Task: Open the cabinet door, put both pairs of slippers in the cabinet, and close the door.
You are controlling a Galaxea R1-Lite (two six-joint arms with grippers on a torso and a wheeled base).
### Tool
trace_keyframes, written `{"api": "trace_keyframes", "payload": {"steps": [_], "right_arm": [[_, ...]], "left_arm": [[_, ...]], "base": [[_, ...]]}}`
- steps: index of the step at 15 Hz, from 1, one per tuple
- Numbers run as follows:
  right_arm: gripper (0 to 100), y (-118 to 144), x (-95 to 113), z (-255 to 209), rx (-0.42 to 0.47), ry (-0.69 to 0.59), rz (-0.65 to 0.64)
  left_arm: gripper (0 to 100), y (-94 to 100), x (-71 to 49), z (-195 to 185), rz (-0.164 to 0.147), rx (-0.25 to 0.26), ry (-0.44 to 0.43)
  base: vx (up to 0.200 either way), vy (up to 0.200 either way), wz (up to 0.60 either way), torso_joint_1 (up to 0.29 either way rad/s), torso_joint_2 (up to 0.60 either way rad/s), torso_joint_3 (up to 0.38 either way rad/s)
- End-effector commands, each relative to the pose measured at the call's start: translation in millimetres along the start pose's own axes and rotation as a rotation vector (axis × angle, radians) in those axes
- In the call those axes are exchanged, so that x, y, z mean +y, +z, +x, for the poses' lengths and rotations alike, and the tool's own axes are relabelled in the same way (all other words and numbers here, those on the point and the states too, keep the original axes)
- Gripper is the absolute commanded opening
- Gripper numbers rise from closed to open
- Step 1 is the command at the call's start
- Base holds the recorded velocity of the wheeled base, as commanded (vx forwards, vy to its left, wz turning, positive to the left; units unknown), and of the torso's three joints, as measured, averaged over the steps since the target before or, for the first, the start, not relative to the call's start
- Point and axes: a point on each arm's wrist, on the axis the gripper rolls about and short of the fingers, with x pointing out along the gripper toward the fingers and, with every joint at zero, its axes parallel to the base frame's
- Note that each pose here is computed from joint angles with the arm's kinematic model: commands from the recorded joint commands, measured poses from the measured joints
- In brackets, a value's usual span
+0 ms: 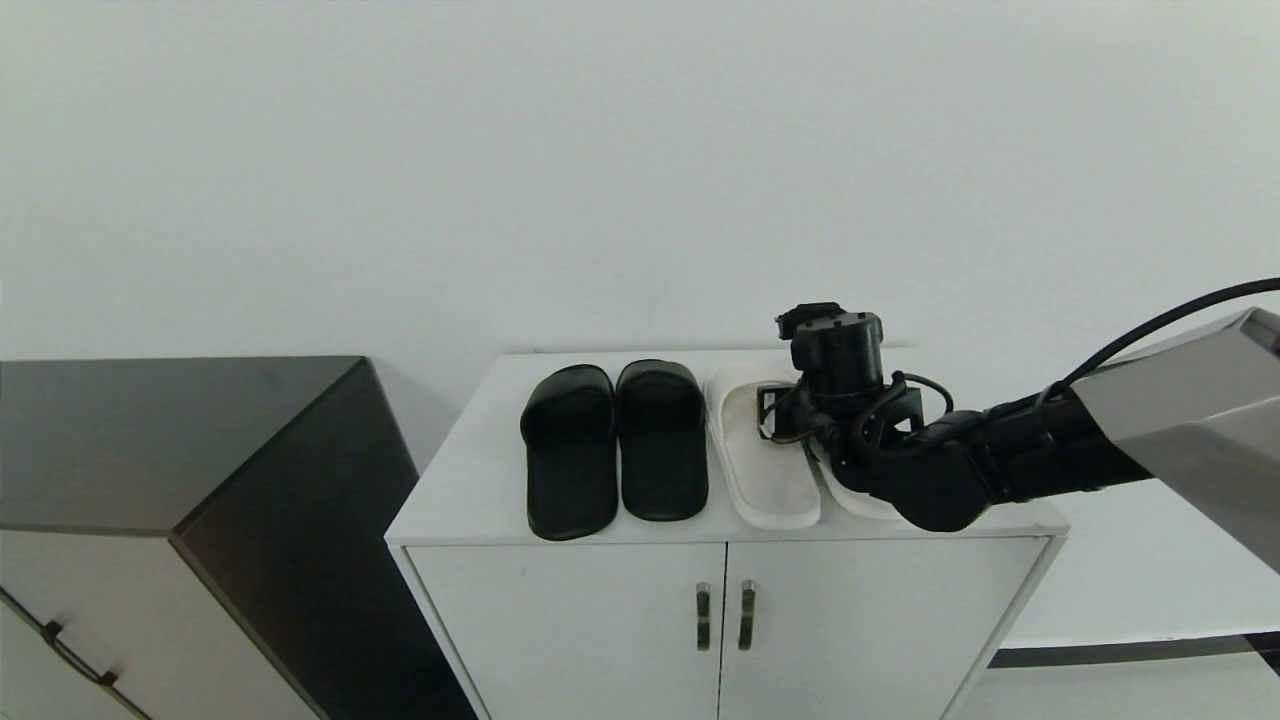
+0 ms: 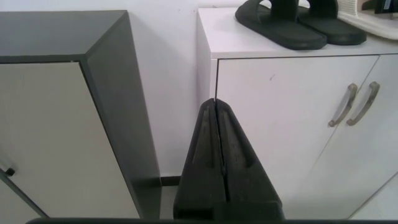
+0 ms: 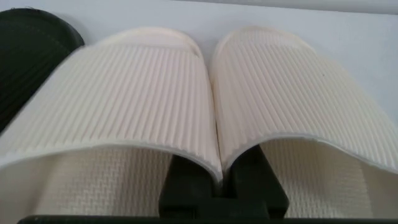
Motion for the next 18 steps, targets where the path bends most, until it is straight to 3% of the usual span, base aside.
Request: {"api": "trace_keyframes", "payload": {"steps": [1, 4, 6, 9, 10, 13, 18], "right_arm": [[0, 9, 0, -9, -0.02, 0.007, 0.002], [0, 19, 0, -20, -0.042, 0.013, -0.004], [0, 31, -12, -50, -0.055, 0.034, -0.029], [0, 32, -27, -110, -0.033, 0.205, -0.082], [0, 27, -39, -141, -0.015, 0.318, -0.093], [0, 1, -63, -188, 0.042, 0.464, -0.125], [0, -5, -61, -191, 0.064, 0.491, -0.138]], "left_arm": [[0, 0.0, 0.0, 0, -0.001, 0.0, 0.0], [0, 0.0, 0.0, 0, -0.001, 0.0, 0.0], [0, 0.1, 0.0, 0, -0.001, -0.002, 0.0], [0, 0.1, 0.0, 0, -0.001, -0.002, 0.0], [0, 0.0, 0.0, 0, -0.002, 0.0, 0.001], [0, 0.0, 0.1, 0, -0.004, 0.0, 0.003], [0, 0.0, 0.1, 0, -0.004, 0.0, 0.003]], "base": [[0.0, 0.0, 0.0, 0.0, 0.0, 0.0], [0.0, 0.0, 0.0, 0.0, 0.0, 0.0], [0.0, 0.0, 0.0, 0.0, 0.0, 0.0], [0.0, 0.0, 0.0, 0.0, 0.0, 0.0], [0.0, 0.0, 0.0, 0.0, 0.0, 0.0], [0.0, 0.0, 0.0, 0.0, 0.0, 0.0], [0.0, 0.0, 0.0, 0.0, 0.0, 0.0]]}}
